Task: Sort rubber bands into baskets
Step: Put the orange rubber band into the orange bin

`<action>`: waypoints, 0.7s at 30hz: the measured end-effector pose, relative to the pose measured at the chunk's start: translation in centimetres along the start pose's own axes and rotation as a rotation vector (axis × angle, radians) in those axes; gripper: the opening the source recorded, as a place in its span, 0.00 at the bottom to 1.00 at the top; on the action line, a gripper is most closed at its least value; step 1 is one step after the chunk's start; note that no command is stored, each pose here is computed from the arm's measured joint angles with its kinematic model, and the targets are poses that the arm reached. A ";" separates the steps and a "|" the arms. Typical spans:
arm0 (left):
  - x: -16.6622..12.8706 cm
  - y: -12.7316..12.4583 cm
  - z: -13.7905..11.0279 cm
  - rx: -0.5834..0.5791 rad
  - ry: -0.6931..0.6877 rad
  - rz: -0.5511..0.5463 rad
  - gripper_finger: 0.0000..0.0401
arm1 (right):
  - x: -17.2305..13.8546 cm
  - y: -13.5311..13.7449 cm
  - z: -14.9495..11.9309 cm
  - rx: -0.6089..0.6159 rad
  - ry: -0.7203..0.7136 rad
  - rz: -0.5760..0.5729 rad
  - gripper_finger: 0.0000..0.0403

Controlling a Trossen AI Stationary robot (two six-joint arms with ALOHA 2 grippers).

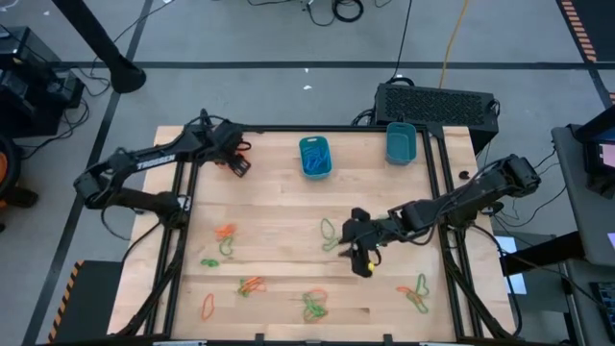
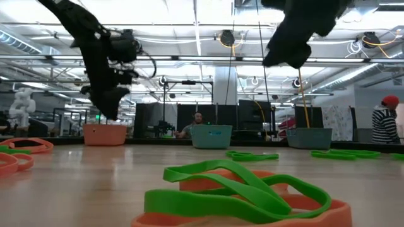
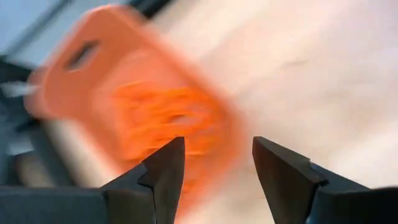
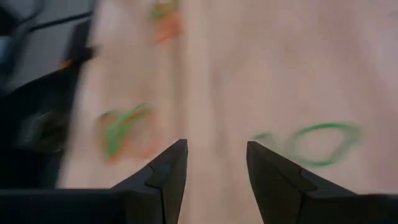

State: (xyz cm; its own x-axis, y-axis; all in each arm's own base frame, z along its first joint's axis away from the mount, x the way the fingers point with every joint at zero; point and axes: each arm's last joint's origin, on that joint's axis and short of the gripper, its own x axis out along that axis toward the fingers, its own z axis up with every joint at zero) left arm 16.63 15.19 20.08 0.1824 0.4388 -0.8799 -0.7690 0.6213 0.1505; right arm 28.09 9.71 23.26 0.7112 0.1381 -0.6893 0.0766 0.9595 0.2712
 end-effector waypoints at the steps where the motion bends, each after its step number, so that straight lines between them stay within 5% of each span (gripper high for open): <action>1: -0.7 -0.6 -0.1 0.005 -0.021 -0.067 0.49 | -0.1 0.4 0.0 -0.004 0.020 0.043 0.39; 8: -5.4 -6.7 -2.3 0.173 -0.186 -0.453 0.49 | -1.2 3.7 -1.3 0.065 0.171 0.214 0.39; 17: -10.7 -16.2 -7.7 0.454 -0.441 -0.837 0.49 | -3.3 5.9 -6.6 0.328 0.527 -0.016 0.39; 21: -11.7 -19.6 -10.4 0.540 -0.548 -0.882 0.49 | -3.6 7.1 -8.8 0.377 0.607 -0.094 0.39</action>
State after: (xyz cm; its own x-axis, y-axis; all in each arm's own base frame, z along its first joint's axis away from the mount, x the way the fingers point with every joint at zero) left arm 23.25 -8.88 22.78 0.8642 -0.1432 -0.4824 0.0927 0.9875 -0.1272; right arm 19.97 18.23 21.77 0.1839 0.2766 -0.9432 0.4327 0.8388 0.3303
